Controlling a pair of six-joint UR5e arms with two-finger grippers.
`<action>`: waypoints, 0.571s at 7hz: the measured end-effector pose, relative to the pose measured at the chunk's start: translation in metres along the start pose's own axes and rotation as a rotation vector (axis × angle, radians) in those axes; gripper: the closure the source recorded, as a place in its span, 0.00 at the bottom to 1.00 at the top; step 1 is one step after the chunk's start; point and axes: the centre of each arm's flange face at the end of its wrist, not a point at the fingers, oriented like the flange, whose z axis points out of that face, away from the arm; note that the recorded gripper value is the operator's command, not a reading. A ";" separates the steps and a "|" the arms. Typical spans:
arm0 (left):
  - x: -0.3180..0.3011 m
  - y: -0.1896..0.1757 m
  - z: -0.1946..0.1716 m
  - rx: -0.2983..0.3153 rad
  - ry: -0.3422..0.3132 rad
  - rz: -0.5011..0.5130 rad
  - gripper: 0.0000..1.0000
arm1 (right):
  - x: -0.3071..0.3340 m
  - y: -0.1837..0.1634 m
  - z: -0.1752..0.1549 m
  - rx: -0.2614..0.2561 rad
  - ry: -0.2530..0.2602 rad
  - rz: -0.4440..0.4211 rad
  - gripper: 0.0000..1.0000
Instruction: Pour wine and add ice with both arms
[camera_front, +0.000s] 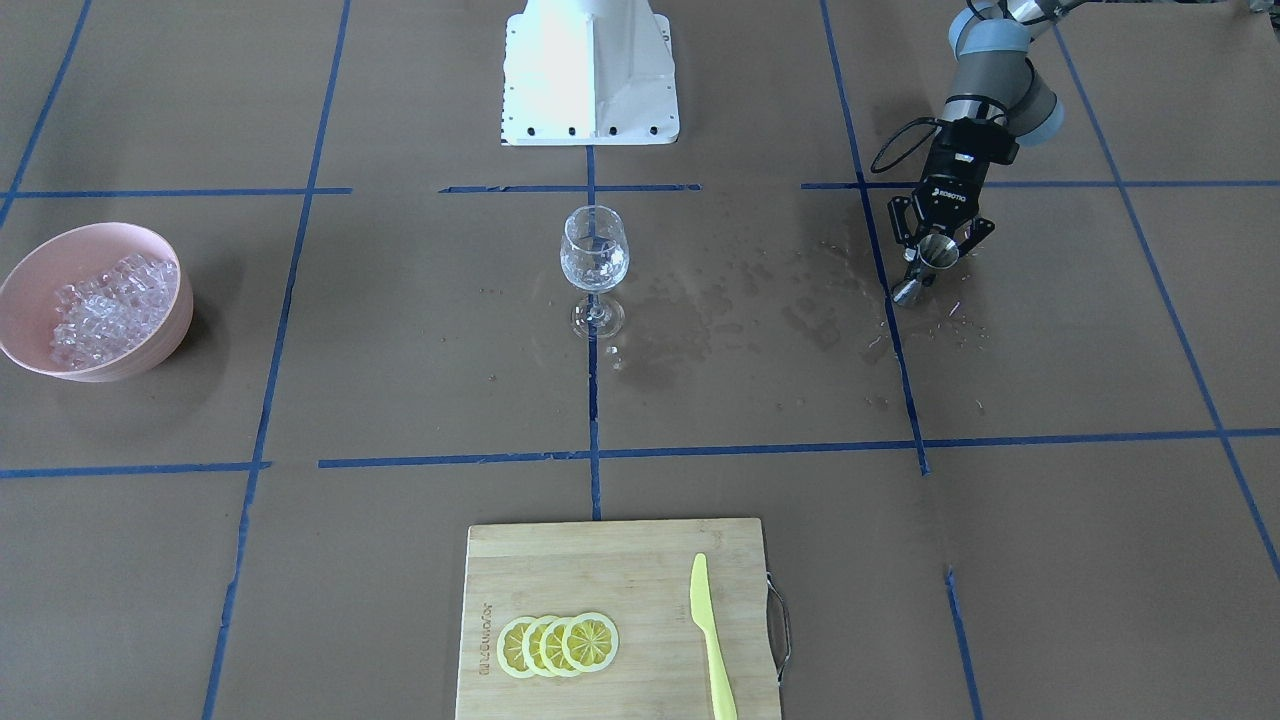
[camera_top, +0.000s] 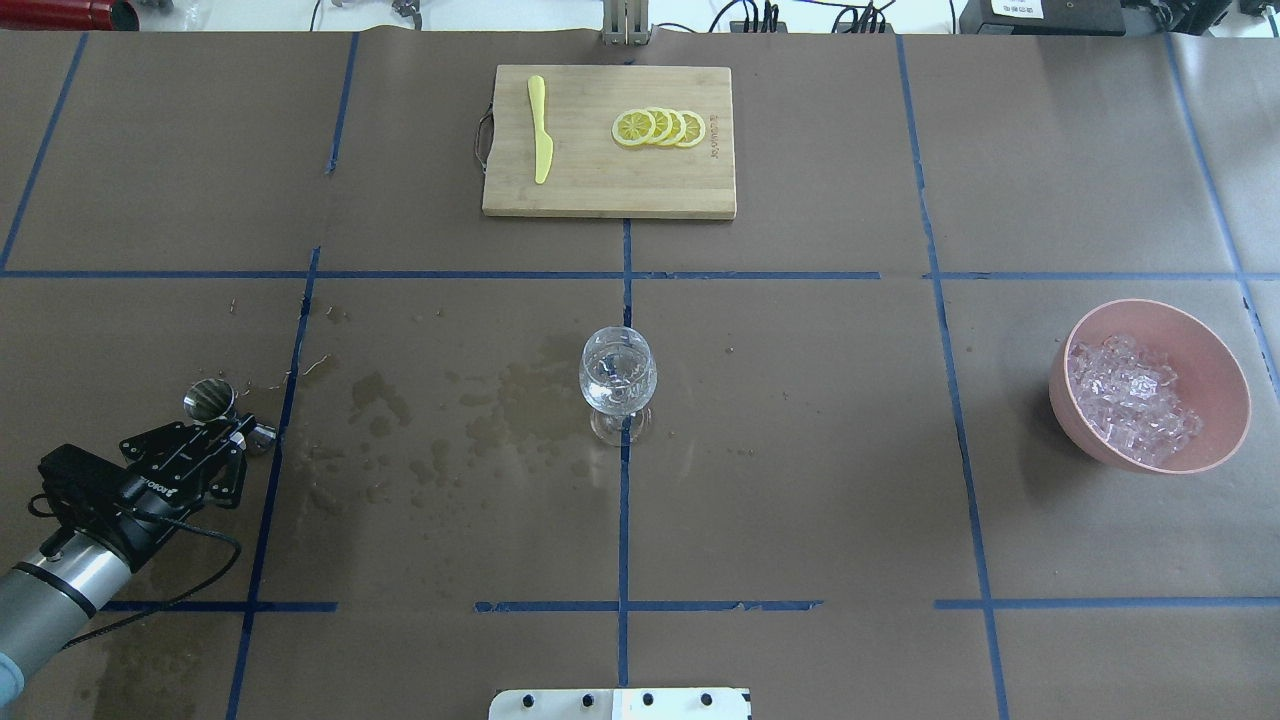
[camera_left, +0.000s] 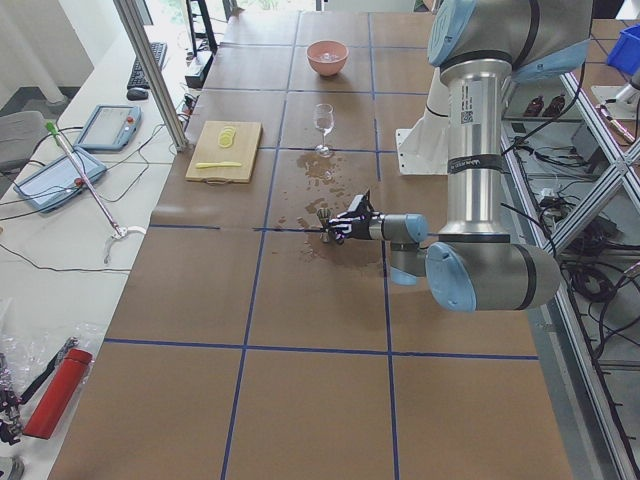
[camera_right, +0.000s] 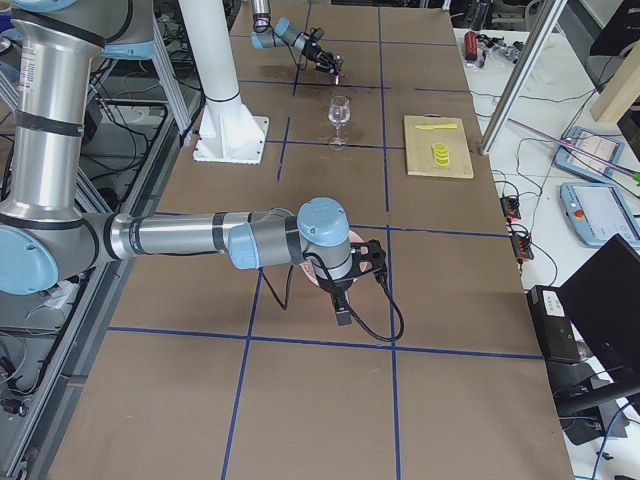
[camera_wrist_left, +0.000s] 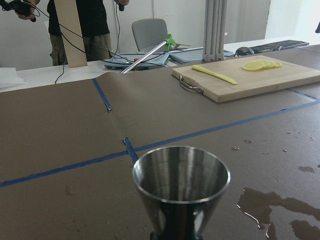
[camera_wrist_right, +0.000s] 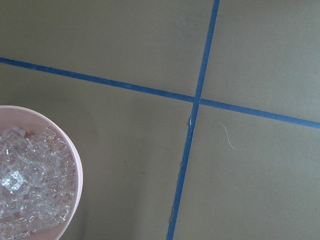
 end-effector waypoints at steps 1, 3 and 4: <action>0.000 0.002 -0.001 -0.001 0.000 0.003 0.94 | 0.000 0.000 0.000 0.000 0.000 0.000 0.00; 0.002 0.003 -0.001 -0.004 0.002 0.005 0.57 | 0.000 0.000 0.000 0.000 0.000 0.000 0.00; 0.002 0.003 -0.001 -0.004 0.002 0.005 0.48 | 0.000 0.000 0.000 0.000 0.000 0.000 0.00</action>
